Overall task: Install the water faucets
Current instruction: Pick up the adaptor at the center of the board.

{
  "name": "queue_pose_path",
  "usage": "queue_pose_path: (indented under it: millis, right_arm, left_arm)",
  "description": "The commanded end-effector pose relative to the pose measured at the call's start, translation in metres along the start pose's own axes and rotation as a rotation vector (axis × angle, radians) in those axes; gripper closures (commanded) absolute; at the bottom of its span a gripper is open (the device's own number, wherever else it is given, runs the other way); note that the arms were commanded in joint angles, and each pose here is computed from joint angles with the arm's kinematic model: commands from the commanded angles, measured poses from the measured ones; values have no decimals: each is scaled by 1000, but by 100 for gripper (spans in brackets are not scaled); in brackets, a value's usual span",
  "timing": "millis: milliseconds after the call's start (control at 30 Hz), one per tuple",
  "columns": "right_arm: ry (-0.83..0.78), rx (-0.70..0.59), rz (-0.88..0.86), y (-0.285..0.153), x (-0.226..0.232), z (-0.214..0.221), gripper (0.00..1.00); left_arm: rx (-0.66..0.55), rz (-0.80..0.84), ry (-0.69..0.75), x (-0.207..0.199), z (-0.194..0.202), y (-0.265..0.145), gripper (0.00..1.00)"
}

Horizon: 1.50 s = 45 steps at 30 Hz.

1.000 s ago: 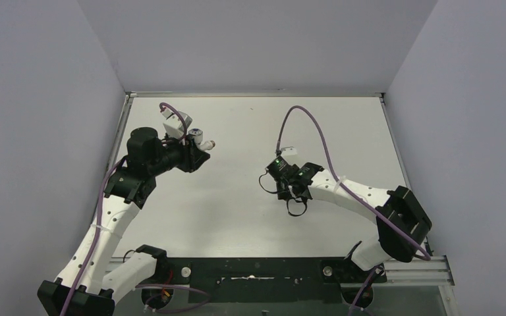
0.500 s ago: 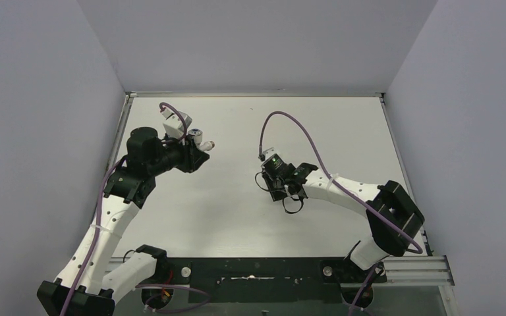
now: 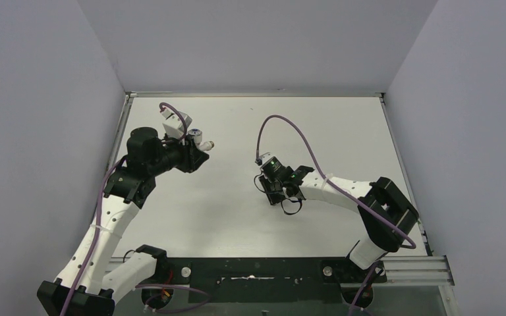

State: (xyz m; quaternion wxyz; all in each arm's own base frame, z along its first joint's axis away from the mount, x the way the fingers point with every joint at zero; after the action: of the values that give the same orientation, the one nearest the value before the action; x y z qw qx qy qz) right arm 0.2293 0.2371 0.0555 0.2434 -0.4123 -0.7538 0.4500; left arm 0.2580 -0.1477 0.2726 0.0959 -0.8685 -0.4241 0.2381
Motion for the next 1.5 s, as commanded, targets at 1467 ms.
queue_pose_path:
  millis: [1467]
  right_arm:
    - [-22,94,-67,-7,-2,-15,57]
  left_arm:
    - [-92,11,48,-8,-34,-7,100]
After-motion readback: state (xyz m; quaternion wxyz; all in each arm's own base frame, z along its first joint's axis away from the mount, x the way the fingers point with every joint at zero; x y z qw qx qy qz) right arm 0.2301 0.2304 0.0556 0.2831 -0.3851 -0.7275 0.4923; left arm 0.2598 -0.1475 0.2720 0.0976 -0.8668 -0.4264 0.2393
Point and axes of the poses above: each gripper's point midway between its finger pads, its own y axis out along the fingers, its own x axis along the line the jaws close on, z = x × y, the point moved 2 cm from there along -y, back along the fingers, and after that the axes turned 3 degrees about -y, right-handed, at the moved point
